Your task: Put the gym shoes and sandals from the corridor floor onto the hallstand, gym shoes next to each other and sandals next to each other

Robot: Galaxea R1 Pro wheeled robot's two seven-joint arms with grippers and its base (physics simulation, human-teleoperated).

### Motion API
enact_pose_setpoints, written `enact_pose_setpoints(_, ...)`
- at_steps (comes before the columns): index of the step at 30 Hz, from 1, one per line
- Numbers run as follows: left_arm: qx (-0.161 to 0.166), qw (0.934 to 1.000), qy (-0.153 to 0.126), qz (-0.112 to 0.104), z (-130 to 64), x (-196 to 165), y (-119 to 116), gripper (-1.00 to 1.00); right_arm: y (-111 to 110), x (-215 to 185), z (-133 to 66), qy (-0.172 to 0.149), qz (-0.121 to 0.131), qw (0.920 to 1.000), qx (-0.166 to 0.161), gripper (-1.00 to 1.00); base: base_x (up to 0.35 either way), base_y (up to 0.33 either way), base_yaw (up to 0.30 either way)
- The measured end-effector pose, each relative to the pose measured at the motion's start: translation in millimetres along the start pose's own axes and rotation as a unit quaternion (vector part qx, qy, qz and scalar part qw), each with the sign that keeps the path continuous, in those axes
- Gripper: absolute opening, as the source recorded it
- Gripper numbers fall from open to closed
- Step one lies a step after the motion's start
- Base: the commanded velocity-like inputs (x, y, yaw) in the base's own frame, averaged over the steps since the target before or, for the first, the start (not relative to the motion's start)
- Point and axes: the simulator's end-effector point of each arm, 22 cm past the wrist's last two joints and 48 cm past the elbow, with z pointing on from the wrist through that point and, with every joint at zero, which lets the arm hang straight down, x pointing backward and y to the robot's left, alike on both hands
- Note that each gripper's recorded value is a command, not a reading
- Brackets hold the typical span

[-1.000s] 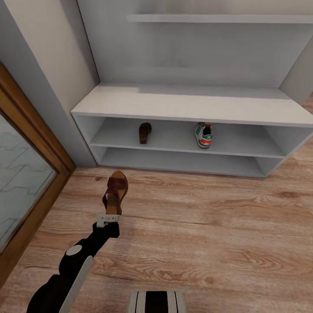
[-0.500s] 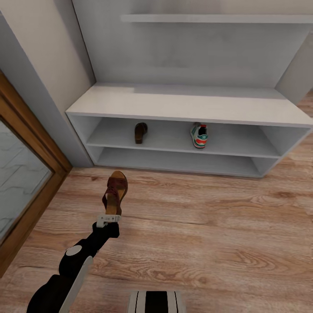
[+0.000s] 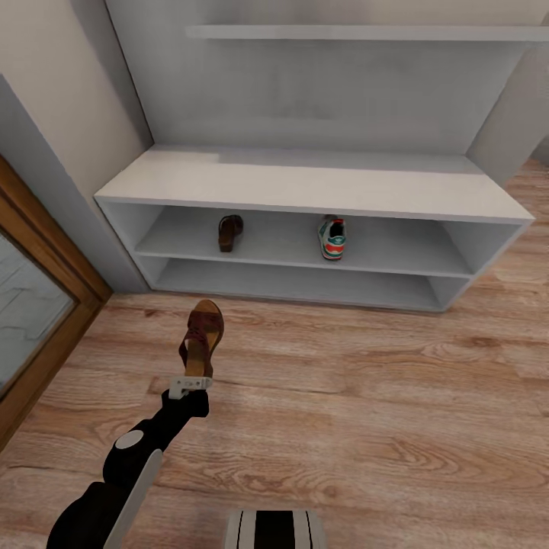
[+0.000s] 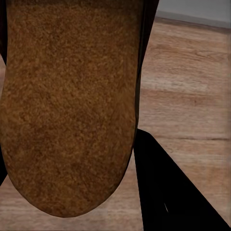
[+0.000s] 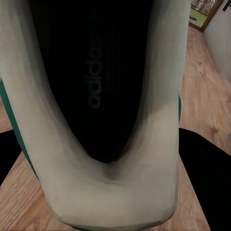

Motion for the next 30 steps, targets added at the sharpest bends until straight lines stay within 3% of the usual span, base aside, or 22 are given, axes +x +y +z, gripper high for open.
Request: enact_pose_setpoints(30, 0.001, 0.9999, -0.013, 0.002, -7.1, -13.5, -1.5, -1.00, -8.5, -4.3, -2.5, -0.004, 0.014, 0.9999, -0.001, -1.00, 0.000, -0.001, 0.000)
